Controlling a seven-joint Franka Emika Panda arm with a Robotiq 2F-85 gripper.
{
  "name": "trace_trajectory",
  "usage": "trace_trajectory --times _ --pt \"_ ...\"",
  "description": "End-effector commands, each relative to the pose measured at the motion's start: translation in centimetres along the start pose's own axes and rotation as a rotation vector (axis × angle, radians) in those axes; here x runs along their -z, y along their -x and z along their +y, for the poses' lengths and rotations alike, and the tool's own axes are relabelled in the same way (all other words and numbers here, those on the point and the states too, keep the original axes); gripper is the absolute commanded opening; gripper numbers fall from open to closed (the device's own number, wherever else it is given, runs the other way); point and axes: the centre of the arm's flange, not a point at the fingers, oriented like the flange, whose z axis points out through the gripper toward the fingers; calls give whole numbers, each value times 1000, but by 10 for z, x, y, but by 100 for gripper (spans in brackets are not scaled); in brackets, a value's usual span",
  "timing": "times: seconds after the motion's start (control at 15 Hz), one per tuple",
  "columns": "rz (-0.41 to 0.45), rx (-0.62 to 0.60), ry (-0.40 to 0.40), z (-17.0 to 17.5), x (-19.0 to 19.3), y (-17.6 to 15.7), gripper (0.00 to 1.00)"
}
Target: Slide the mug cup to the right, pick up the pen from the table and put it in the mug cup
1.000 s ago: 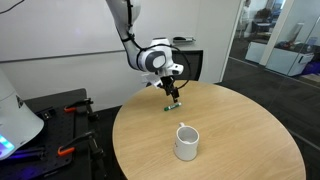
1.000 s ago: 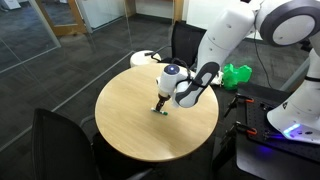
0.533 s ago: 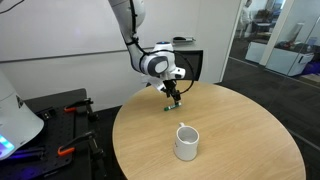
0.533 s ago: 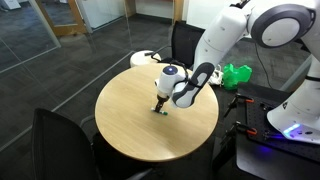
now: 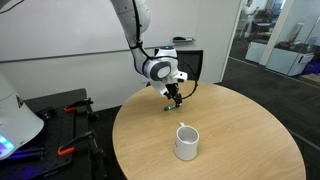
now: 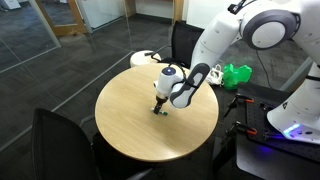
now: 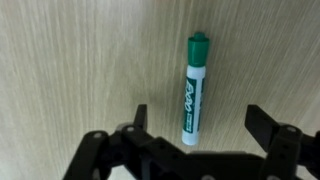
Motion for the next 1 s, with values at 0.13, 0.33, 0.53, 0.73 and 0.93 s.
trace_trajectory --times 0.13,0.33,0.53,0.73,0.93 --pt "-20 12 -22 -1 -13 -13 100" --pt "-24 11 -19 -1 -16 -16 81" --pt "-25 10 -18 -2 -18 -18 53" --pt "-27 11 -17 -2 -20 -20 37" --pt "-35 10 -15 -2 -21 -22 37"
